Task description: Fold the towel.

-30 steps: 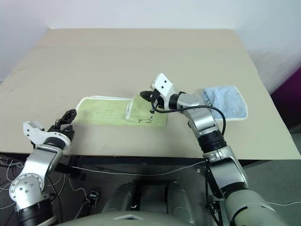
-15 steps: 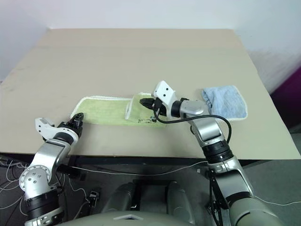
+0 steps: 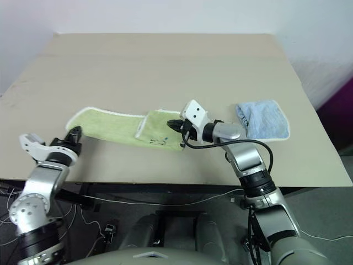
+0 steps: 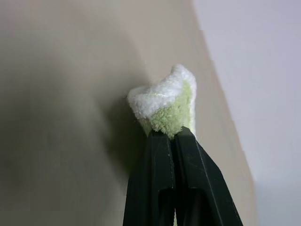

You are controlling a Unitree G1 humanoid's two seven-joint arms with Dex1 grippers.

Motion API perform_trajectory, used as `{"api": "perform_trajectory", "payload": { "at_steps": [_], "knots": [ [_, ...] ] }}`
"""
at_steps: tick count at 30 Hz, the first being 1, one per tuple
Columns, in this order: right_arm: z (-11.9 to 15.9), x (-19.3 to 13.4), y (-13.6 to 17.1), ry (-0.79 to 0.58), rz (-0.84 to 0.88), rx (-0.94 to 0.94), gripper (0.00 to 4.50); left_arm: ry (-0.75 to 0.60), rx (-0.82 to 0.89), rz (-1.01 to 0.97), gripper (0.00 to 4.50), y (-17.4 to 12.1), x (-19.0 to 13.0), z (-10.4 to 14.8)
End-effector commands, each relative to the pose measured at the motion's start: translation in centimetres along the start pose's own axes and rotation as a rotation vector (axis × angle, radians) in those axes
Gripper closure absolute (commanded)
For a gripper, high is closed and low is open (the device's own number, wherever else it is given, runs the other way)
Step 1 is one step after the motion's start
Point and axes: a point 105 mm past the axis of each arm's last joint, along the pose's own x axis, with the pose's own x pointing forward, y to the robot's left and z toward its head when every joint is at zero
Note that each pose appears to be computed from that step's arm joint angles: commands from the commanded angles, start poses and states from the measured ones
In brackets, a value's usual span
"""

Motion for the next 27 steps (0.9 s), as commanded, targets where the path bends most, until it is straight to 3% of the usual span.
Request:
{"api": "perform_trajectory", "payload": {
  "at_steps": [1, 5, 8, 14, 19, 27],
  "knots": [
    [1.3, -1.7, -0.9, -0.038, -0.055, -0.018, 4.46, -0.032, 0.137, -0.139, 4.48, -2.5, -0.5, 1.9],
    [0.9, -3.1, -1.8, -0.022, -0.119, 0.002, 4.46, 0.087, 0.38, -0.332, 4.48, -6.3, 0.0, -0.1],
    [0.6, -4.3, -3.0, -0.016, -0.191, 0.025, 4.46, 0.234, 0.521, -0.562, 4.48, -10.0, -0.4, -3.9],
    [0.2, -5.9, -4.2, -0.011, -0.289, 0.039, 4.46, 0.458, 0.742, -0.871, 4.48, -13.3, -1.5, -10.3],
    [0.0, -6.8, -4.5, -0.009, -0.34, 0.041, 4.46, 0.602, 0.901, -1.077, 4.48, -13.9, -3.0, -14.1],
    [-0.1, -7.6, -4.5, -0.008, -0.379, 0.042, 4.46, 0.716, 1.059, -1.077, 4.48, -11.4, -2.1, -15.8]
  ]
}}
